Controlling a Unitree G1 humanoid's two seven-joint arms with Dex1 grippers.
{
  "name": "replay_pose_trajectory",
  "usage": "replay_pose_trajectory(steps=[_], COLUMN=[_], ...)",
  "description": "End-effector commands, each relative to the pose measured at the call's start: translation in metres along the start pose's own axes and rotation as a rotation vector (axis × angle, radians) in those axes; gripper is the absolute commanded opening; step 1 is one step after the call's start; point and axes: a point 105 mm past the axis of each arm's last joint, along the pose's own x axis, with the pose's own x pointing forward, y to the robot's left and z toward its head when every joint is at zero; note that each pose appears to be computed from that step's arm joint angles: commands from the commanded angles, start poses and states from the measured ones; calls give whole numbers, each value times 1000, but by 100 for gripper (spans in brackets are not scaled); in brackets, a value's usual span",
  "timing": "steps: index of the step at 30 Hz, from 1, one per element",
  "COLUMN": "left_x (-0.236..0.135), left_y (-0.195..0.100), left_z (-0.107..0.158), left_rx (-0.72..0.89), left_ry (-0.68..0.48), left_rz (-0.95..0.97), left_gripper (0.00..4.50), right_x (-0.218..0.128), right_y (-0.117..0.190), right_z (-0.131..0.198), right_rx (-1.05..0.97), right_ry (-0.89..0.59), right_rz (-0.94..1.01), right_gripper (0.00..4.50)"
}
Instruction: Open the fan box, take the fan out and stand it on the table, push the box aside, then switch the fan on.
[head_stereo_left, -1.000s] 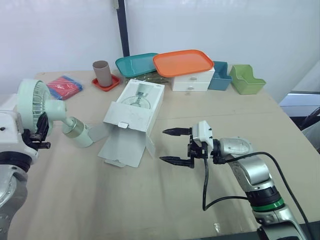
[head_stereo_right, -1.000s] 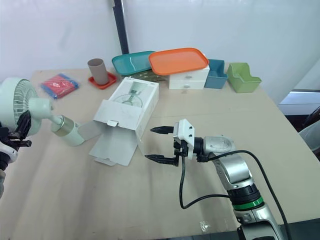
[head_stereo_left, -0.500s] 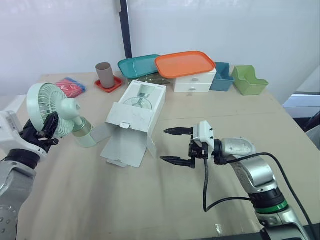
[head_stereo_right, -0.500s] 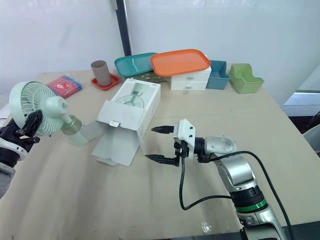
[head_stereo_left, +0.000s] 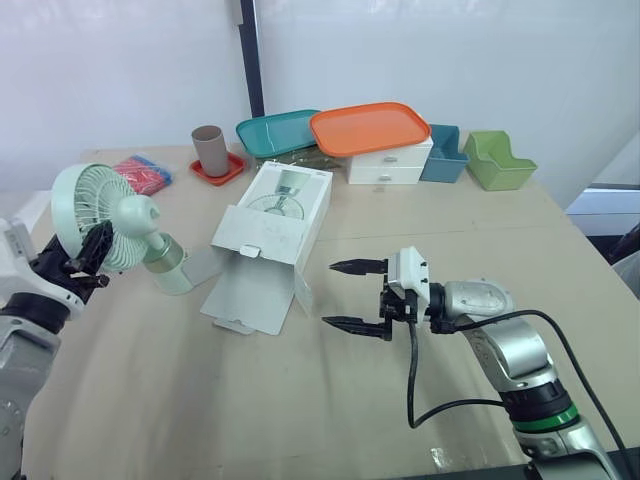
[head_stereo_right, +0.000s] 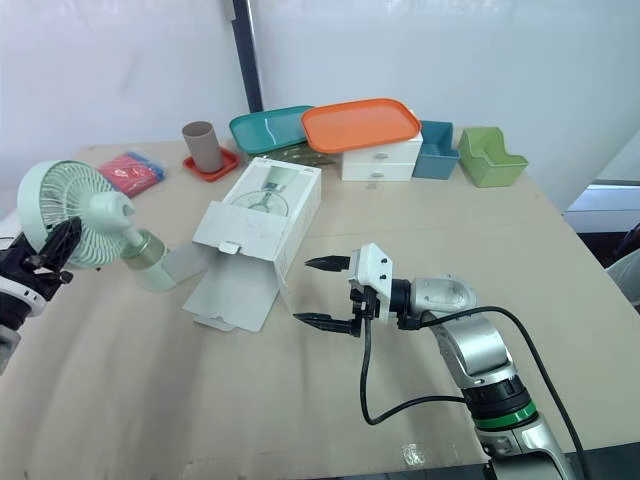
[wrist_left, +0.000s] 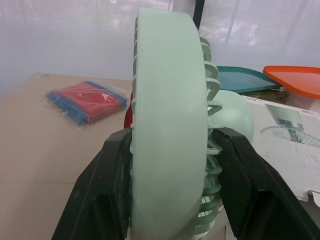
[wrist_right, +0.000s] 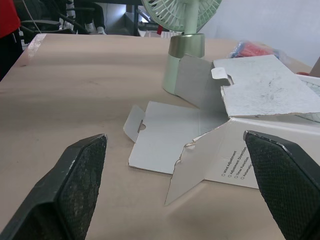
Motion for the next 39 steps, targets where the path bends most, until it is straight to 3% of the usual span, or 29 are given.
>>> replay_pose_trajectory(steps=[1, 2, 7, 24, 33, 39], left_x=[2, 2, 5, -2, -16, -23], left_y=[9, 9, 10, 4, 6, -18], left_z=[-16, -15, -12, -5, 38, 55], left_rx=[47, 60, 90, 155, 491, 665], left_ry=[67, 65, 49, -6, -218, -330], left_rz=[37, 32, 33, -24, 37, -13], left_gripper=[186, 287, 445, 445, 445, 445], right_x=[0, 0, -1, 0, 1, 1], right_y=[1, 1, 0, -2, -2, 0], right_z=[10, 10, 10, 10, 7, 7], right_rx=[-44, -43, -36, -13, -11, -12], right_ry=[-25, -24, -27, -28, -24, -21], right_rz=[3, 2, -9, -19, -11, 0], right_gripper=[450, 450, 450, 450, 450, 450])
